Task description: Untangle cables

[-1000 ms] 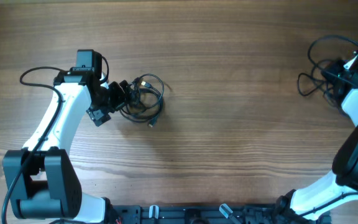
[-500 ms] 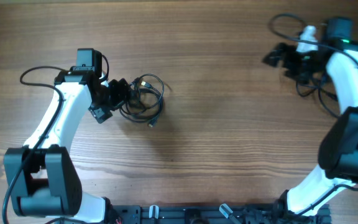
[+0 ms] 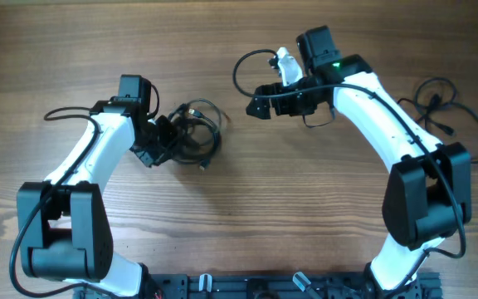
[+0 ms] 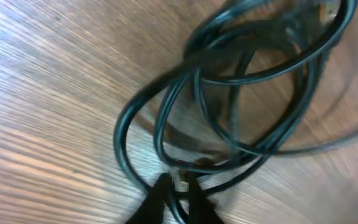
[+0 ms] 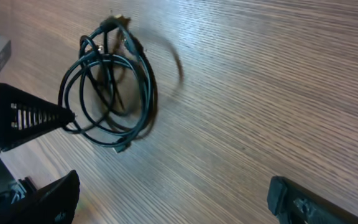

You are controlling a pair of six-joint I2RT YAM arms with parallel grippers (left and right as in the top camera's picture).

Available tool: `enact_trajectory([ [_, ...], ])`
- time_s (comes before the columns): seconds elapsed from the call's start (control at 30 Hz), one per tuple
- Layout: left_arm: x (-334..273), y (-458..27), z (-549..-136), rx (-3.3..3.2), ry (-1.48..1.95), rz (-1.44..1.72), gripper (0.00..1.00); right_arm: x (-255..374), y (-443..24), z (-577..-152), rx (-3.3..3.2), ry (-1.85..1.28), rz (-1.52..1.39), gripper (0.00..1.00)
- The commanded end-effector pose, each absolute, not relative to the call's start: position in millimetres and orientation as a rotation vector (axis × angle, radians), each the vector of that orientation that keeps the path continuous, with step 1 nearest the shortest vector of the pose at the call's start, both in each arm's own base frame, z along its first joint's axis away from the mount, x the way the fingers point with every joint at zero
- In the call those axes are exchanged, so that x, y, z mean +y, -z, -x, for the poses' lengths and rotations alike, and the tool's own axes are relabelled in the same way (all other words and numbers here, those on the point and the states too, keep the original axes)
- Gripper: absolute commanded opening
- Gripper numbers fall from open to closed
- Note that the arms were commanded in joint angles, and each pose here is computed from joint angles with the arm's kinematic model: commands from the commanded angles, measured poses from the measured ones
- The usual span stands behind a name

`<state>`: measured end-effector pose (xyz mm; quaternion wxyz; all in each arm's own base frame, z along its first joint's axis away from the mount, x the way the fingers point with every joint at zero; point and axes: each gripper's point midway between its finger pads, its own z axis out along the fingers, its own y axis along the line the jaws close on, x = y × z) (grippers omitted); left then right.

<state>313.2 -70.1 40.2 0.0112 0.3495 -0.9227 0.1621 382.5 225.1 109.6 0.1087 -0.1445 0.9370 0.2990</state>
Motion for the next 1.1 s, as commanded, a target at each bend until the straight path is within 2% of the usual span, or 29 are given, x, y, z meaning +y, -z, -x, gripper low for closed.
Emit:
enact_trajectory([
  [0.0,-87.3,-44.3,-314.0,-2.808,-0.653,-1.079,0.04,226.0,-105.5,-384.0,2.747,-0.931,0.438,1.00],
  [0.07,-95.4,-58.4,-320.9,-2.745,-0.815,-1.078,0.04,222.6,-107.2,-384.2,2.746,-0.962,0.424,1.00],
  [0.1,-103.0,-77.5,-327.6,-2.667,-1.000,-1.069,0.04,219.6,-110.2,-383.9,2.737,-1.008,0.420,1.00],
  [0.17,-100.6,-106.9,-341.5,-2.581,-1.261,-1.067,0.04,218.0,-128.1,-377.4,2.636,-1.224,0.508,1.00],
  [0.27,-100.7,-120.3,-343.3,-2.506,-1.382,-1.054,0.04,221.7,-144.4,-362.5,2.512,-1.394,0.653,1.00],
  [0.37,-125.2,-177.2,-356.4,-2.339,-1.833,-0.757,0.04,236.4,-173.9,-350.0,2.324,-1.636,0.725,1.00],
  [0.47,-133.4,-234.3,-359.6,-2.158,-2.121,-0.446,0.04,234.0,-166.9,-352.2,2.362,-1.589,0.715,1.00],
  [0.63,-133.1,-273.4,-363.7,-2.158,-2.178,-0.333,0.04,238.4,-153.0,-360.9,2.411,-1.460,0.732,1.00],
  [0.7,-133.5,-286.8,-360.4,-2.151,-2.170,-0.360,0.04,245.1,-147.6,-373.1,2.434,-1.381,0.699,1.00],
  [0.87,-133.6,-320.5,-355.7,-2.051,-2.100,-0.524,0.04,277.3,-150.8,-398.3,2.266,-1.167,0.860,1.00],
  [1.07,-126.4,-330.2,-368.6,-1.913,-2.044,-0.773,0.04,305.8,-185.0,-363.7,1.968,-1.427,1.104,0.99],
])
